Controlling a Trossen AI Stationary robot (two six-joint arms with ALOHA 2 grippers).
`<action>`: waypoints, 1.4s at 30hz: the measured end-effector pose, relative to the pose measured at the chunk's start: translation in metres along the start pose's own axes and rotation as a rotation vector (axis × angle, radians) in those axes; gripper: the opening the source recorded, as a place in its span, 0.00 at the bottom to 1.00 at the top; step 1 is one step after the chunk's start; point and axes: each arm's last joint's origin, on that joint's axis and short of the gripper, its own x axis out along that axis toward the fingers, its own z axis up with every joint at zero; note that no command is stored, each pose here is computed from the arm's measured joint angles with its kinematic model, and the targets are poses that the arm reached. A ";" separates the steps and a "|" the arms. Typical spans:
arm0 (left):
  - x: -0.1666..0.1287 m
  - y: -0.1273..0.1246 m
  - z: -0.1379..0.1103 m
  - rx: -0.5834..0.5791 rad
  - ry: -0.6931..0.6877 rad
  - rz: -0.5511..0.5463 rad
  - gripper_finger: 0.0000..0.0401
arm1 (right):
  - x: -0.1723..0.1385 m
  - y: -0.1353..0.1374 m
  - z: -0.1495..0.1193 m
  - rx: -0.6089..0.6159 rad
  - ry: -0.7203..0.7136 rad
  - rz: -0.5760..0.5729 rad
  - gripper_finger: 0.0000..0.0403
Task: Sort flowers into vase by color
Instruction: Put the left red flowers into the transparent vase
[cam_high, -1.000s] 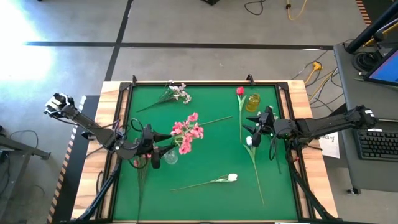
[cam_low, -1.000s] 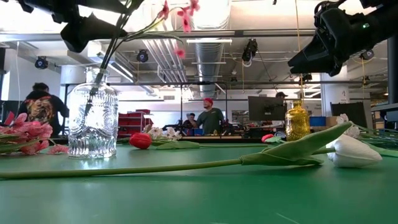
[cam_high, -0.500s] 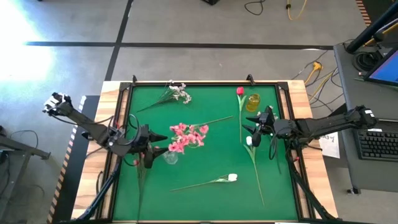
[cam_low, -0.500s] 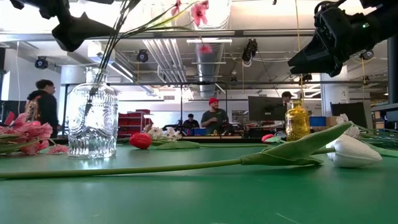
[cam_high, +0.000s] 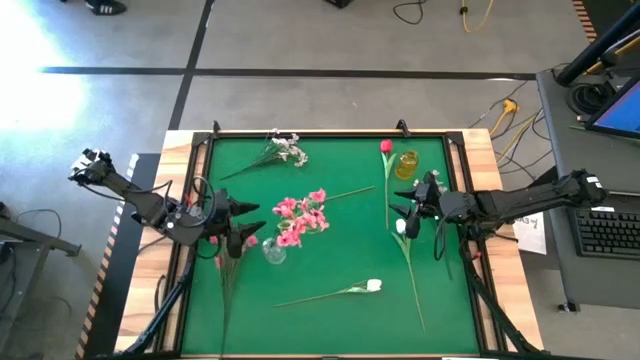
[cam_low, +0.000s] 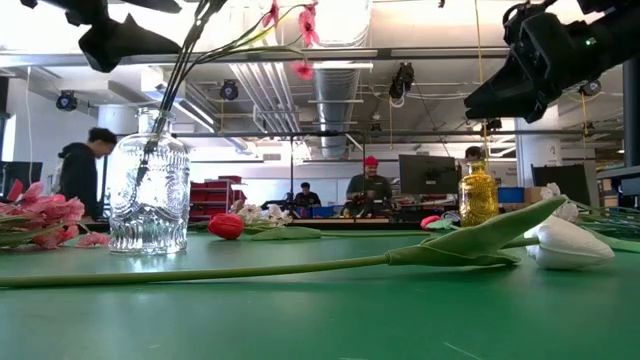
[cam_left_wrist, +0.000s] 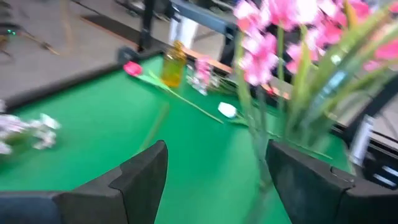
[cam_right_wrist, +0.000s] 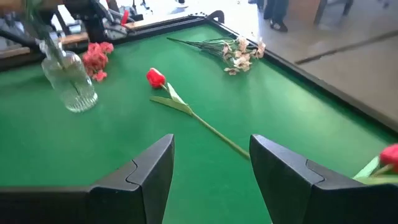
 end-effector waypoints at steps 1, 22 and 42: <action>0.000 0.001 0.001 0.001 -0.010 0.017 0.65 | 0.001 0.001 0.001 -0.021 -0.007 0.001 0.52; -0.005 0.023 0.022 0.169 0.050 0.276 0.65 | 0.055 0.033 0.048 -0.276 0.085 -0.035 0.69; -0.012 0.032 0.017 0.257 0.140 0.292 0.65 | 0.108 0.050 0.021 -0.260 0.199 -0.023 0.66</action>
